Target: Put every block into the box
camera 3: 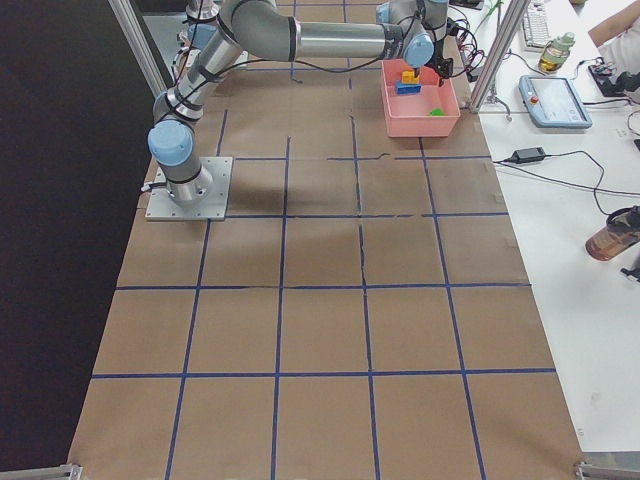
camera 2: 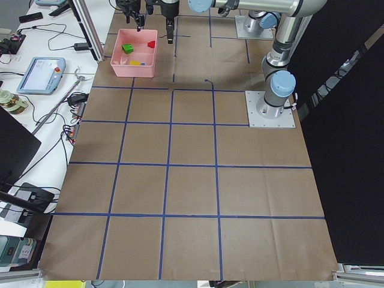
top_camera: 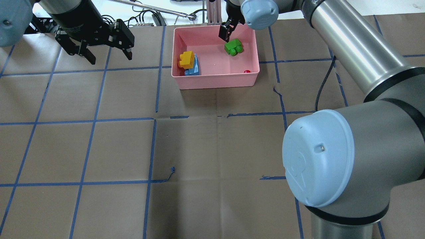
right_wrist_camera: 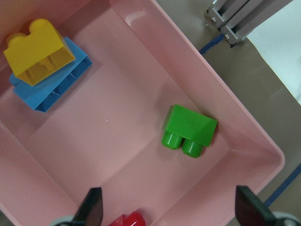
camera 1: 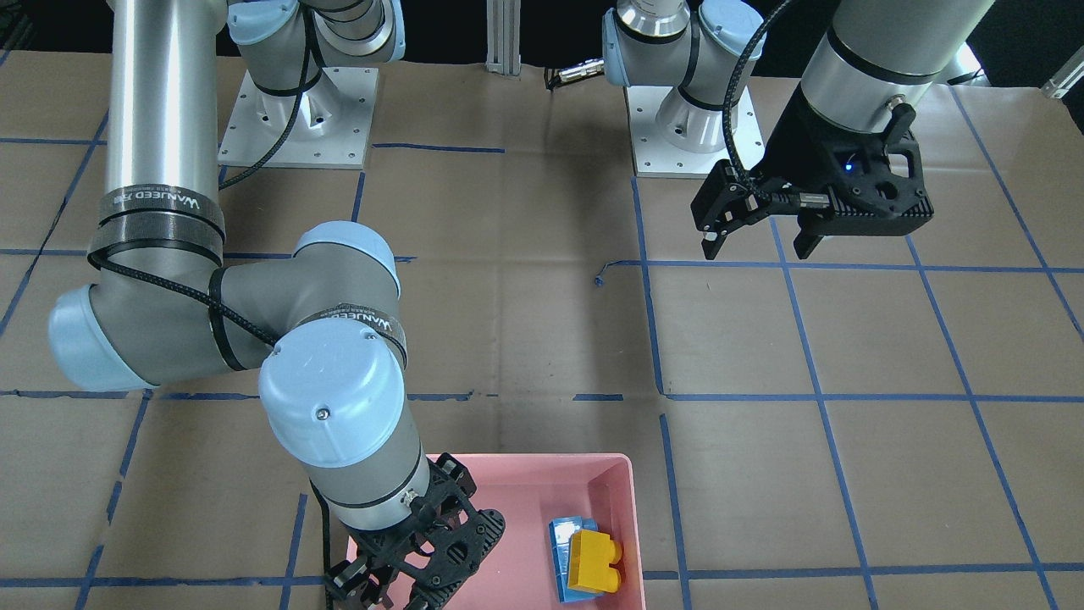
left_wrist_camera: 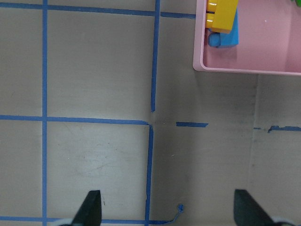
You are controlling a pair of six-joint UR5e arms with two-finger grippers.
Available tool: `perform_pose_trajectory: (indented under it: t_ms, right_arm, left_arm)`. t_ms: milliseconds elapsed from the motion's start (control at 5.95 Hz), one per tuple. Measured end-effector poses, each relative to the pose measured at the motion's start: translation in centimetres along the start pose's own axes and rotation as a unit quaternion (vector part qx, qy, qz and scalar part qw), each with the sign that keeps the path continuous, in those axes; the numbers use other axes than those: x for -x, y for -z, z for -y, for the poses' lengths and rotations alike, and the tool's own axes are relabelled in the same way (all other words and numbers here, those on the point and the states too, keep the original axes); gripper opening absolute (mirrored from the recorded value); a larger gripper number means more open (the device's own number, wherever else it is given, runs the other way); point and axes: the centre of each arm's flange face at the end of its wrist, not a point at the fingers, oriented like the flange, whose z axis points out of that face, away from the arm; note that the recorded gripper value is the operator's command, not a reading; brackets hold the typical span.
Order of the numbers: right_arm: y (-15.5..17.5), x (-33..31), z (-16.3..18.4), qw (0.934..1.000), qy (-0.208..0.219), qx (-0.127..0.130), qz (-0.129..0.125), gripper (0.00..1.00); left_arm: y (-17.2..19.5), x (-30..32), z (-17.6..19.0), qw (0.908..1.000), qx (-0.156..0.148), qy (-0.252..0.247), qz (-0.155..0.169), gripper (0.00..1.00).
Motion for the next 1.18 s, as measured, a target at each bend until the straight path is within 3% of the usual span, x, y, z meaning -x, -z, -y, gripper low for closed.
perform_pose_trajectory:
  t_ms: [168,504,673,841,1009,1177]
  right_arm:
    - [0.0,0.0,0.0,1.0,-0.002,0.0,0.0,0.99]
    - [1.1,-1.7,-1.1,0.9983,-0.058,0.002,-0.012,0.99]
    - [2.8,-3.8,-3.1,0.9956,-0.089,0.021,-0.022,0.99]
    - [5.8,-5.7,-6.5,0.9876,-0.146,0.056,-0.019,0.99]
    - [9.5,-6.0,-10.1,0.9707,-0.223,0.09,-0.01,0.99]
    - [12.9,-4.4,-13.2,0.9466,-0.299,0.121,-0.001,0.99]
  left_arm:
    - [0.1,-0.1,-0.1,1.0,0.0,-0.001,0.0,0.99]
    - [0.2,-0.1,-0.2,1.0,-0.001,-0.001,0.0,0.99]
    - [0.3,-0.1,-0.2,1.0,-0.002,-0.001,0.0,0.99]
    - [0.3,0.0,-0.1,1.0,-0.002,0.0,0.0,0.99]
    - [0.2,0.0,-0.1,1.0,-0.002,0.0,0.0,0.99]
    - [0.1,0.0,-0.1,1.0,-0.001,0.0,0.0,0.99]
